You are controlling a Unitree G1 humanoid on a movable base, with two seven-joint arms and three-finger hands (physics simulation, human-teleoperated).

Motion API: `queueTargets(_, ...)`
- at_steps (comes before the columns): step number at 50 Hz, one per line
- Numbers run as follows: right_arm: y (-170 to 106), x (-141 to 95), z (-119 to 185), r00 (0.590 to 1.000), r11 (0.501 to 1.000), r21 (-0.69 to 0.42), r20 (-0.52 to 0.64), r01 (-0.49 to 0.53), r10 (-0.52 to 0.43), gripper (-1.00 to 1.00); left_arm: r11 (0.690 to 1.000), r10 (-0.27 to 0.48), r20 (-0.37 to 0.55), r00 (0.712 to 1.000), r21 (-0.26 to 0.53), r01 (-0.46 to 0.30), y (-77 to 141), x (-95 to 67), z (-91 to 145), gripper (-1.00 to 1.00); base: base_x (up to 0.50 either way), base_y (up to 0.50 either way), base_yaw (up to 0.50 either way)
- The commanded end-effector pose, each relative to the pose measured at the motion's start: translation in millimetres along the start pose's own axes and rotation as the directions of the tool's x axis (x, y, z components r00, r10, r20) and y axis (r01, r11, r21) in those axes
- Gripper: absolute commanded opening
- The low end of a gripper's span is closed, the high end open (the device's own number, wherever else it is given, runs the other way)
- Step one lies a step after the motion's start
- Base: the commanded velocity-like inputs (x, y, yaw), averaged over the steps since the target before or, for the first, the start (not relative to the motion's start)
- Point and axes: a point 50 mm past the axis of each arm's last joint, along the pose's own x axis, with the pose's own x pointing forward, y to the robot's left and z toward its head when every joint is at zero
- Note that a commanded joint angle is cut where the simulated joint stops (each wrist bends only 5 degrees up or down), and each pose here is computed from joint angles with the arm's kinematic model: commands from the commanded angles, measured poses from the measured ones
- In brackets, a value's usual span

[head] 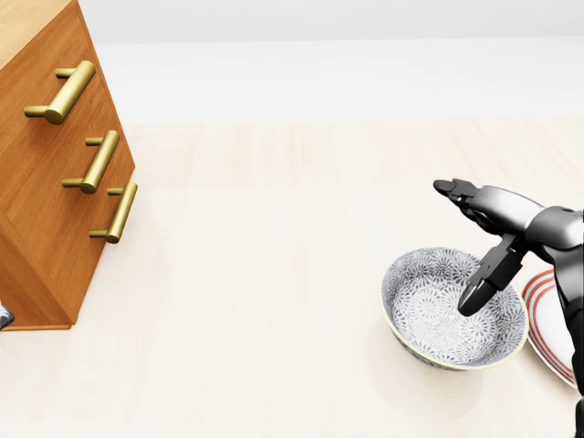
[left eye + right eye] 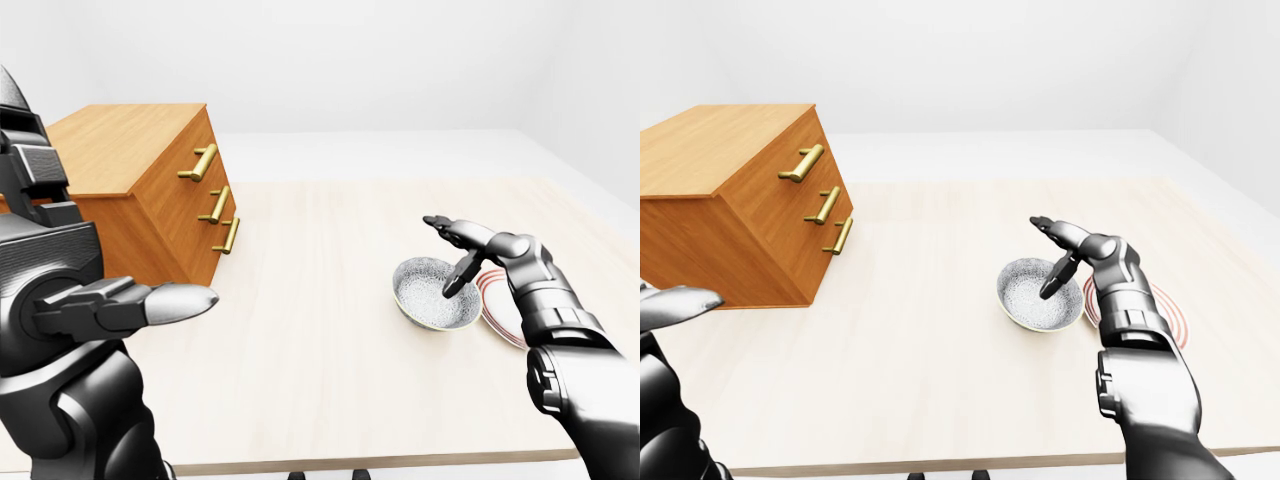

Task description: Put the bowl on top of the cabinet.

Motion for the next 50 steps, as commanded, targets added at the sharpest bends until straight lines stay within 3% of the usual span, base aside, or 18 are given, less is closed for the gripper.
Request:
queueTargets(1, 2.8, 4.2, -5.2, 0.998, 1.000, 0.006, -0.051, -0.030, 0.031, 1.00, 1.000, 0.004, 0.004, 1.000, 0.002, -0.004, 1.6, 0.5, 1.1, 1.00, 0.00, 0.00, 0.00)
queueTargets(50, 12.9, 12.4, -9.2, 0.993, 0.999, 0.019, -0.109, -0.037, 0.039, 1.00, 1.000, 0.006, 0.005, 1.000, 0.002, -0.006, 2.7, 1.5, 1.3, 1.00, 0.00, 0.00, 0.00)
